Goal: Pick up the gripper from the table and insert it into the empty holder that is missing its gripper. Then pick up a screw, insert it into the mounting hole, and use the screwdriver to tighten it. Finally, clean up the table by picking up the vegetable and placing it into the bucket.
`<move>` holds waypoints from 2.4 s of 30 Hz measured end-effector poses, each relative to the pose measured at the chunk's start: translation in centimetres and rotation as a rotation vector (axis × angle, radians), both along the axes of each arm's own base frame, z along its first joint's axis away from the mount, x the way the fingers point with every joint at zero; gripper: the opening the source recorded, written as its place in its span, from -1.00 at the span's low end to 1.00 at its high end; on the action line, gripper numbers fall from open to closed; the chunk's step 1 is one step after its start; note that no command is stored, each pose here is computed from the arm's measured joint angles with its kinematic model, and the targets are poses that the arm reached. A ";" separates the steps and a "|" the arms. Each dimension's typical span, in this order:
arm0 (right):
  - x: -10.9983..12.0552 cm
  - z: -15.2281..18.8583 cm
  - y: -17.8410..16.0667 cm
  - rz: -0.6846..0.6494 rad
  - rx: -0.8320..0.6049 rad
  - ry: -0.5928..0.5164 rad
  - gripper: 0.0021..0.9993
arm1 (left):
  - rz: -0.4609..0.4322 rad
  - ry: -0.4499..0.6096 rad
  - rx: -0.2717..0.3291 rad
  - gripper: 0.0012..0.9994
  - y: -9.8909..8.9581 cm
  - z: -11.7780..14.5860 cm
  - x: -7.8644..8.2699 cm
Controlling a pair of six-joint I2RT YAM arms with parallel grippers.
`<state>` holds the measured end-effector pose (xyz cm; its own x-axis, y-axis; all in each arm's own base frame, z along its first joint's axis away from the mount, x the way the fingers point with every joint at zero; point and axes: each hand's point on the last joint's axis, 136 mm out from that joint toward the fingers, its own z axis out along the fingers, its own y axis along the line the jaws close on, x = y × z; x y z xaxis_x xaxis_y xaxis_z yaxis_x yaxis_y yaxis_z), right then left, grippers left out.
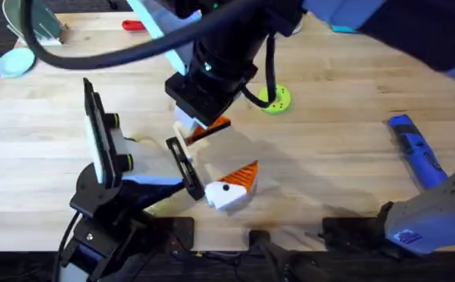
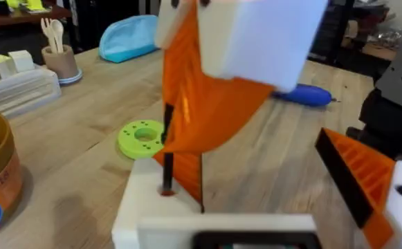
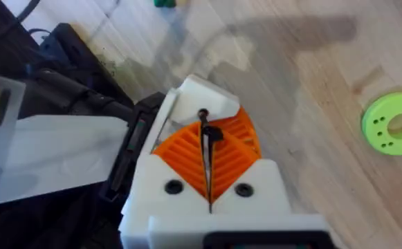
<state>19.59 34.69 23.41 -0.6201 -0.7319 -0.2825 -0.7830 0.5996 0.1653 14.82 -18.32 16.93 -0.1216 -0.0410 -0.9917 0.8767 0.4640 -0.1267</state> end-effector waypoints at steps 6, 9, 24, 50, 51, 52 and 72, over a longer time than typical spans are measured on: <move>0.1 0.1 0.1 0.000 0.006 -0.004 -0.99 | 0.000 0.000 0.000 0.99 0.0 0.0 0.0; 0.1 0.0 0.1 0.000 0.003 -0.002 -0.99 | 0.000 0.000 0.000 0.99 0.0 0.0 0.0; 0.0 0.0 0.0 0.007 0.000 -0.003 -0.99 | 0.000 0.000 0.000 0.99 0.0 0.0 0.0; 0.6 -1.4 -0.1 0.005 -0.045 0.005 0.90 | 0.000 0.005 0.001 0.99 0.0 -0.1 0.0; 0.7 -1.4 -0.2 0.002 -0.045 0.006 0.91 | 0.000 0.003 0.001 0.99 0.0 -0.1 0.0; 0.8 -1.4 -0.2 0.001 -0.043 0.005 0.91 | 0.000 0.003 0.001 0.99 0.0 -0.1 0.0; 4.8 8.3 -14.5 -0.281 0.099 -0.167 0.92 | 0.000 0.001 0.000 0.99 0.0 0.0 0.0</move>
